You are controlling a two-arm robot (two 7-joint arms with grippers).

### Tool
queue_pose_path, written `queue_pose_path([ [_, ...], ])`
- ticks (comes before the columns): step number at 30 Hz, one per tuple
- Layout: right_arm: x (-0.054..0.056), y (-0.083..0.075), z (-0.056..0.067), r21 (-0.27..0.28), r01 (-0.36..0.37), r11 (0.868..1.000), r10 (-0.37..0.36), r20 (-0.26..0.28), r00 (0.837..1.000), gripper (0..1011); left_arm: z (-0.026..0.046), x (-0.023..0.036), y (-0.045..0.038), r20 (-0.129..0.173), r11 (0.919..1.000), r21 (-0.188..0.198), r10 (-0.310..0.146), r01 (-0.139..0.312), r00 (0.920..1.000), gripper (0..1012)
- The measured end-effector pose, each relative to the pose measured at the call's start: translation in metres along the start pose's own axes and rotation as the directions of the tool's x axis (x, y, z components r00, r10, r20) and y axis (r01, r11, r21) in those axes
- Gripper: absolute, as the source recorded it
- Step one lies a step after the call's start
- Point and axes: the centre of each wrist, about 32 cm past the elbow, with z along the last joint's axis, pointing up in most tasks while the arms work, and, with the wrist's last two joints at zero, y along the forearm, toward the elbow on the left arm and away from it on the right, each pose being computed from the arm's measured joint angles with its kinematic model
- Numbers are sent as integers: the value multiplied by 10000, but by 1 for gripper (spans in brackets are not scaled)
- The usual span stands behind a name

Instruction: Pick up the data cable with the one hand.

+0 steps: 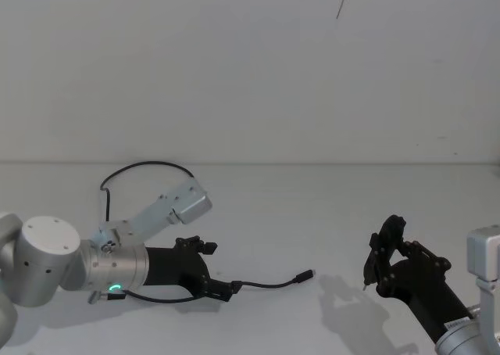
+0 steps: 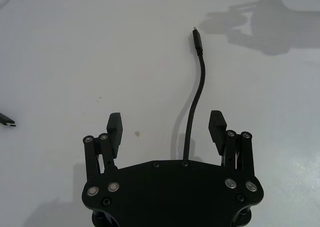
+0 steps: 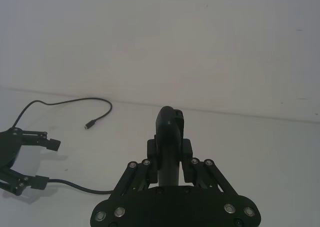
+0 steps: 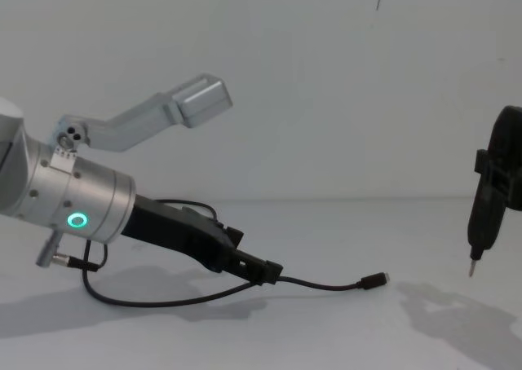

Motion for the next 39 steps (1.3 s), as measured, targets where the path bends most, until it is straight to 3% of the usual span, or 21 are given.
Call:
queue_pose_path([
  [12,0,0,0,0,0,10000,0,0,10000,263,-5,-30,-131,-214,9996,244,135,-130,9997,1001],
  [21,0,0,0,0,1,10000,-1,0,10000,263,-8,-52,-182,-440,9988,419,272,-253,9987,972],
  [30,0,0,0,1,0,10000,0,1,10000,263,-13,-61,-202,-542,9983,503,335,-308,9980,764],
  [39,0,0,0,1,1,10000,-1,1,10000,263,-13,-68,-215,-591,9980,537,364,-333,9976,458],
])
